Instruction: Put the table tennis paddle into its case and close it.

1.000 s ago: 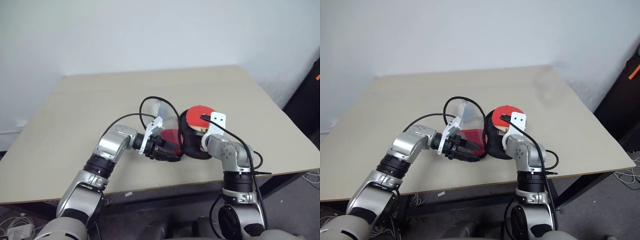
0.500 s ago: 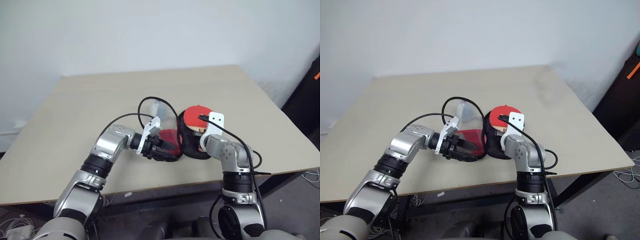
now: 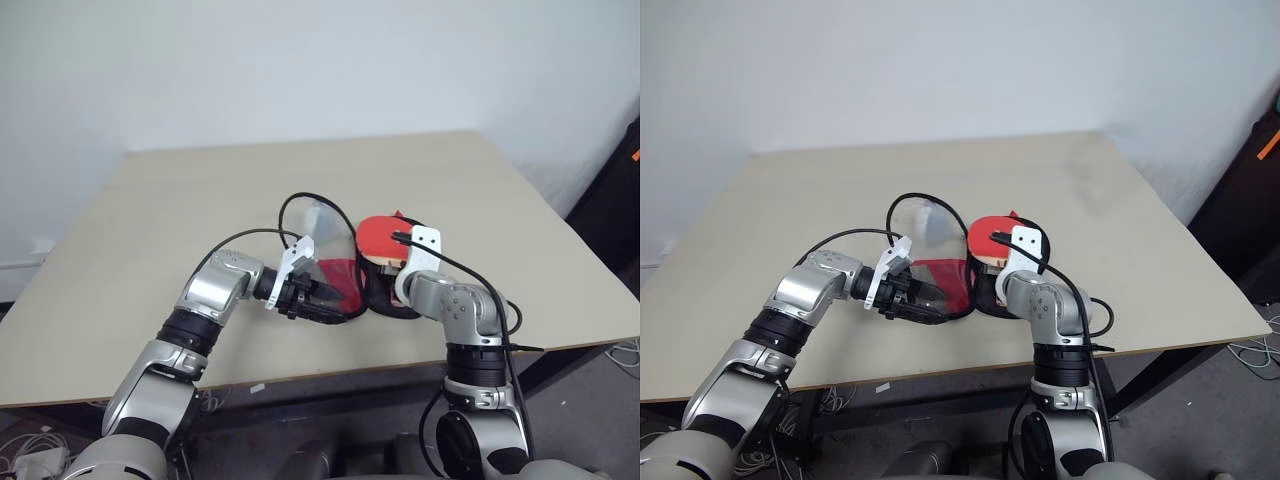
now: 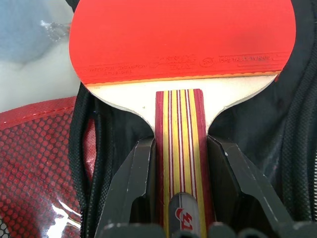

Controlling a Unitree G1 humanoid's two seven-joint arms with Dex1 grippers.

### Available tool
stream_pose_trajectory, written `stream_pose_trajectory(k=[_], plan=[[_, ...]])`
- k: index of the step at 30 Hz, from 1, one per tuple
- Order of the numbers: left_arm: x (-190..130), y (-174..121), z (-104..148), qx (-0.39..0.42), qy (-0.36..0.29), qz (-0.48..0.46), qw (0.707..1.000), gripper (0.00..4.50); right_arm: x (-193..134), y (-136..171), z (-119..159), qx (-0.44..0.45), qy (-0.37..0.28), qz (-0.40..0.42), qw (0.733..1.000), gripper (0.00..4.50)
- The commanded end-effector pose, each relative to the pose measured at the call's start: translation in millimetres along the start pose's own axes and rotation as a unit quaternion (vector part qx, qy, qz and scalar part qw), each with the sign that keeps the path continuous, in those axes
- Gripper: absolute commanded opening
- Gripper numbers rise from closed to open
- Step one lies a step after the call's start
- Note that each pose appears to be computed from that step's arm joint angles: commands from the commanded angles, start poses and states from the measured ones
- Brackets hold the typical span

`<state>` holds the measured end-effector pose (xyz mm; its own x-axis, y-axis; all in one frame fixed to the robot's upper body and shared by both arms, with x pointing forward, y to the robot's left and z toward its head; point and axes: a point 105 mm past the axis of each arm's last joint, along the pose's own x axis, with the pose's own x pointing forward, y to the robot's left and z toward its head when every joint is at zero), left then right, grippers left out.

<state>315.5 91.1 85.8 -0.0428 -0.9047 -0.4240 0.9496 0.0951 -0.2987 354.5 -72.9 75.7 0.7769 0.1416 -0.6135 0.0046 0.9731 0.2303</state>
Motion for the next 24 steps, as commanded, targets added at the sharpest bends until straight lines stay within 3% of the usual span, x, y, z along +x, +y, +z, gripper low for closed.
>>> stream_pose_trajectory(k=[1,13,23,24], plan=[[-2,0,12,0.024,-0.007,-0.003,1.000,3.28,-11,22,8,0.033,-0.033,0.034,0.998,1.15],[4,2,21,0.035,-0.009,-0.013,0.999,3.28,-4,9,5,0.028,-0.034,0.005,0.999,1.15],[-1,3,26,0.040,-0.011,-0.009,0.999,3.28,-1,11,11,0.017,-0.050,0.019,0.998,4.42],[-2,3,30,0.036,-0.021,-0.008,0.999,3.28,-4,12,19,0.021,-0.069,0.026,0.997,4.47]])
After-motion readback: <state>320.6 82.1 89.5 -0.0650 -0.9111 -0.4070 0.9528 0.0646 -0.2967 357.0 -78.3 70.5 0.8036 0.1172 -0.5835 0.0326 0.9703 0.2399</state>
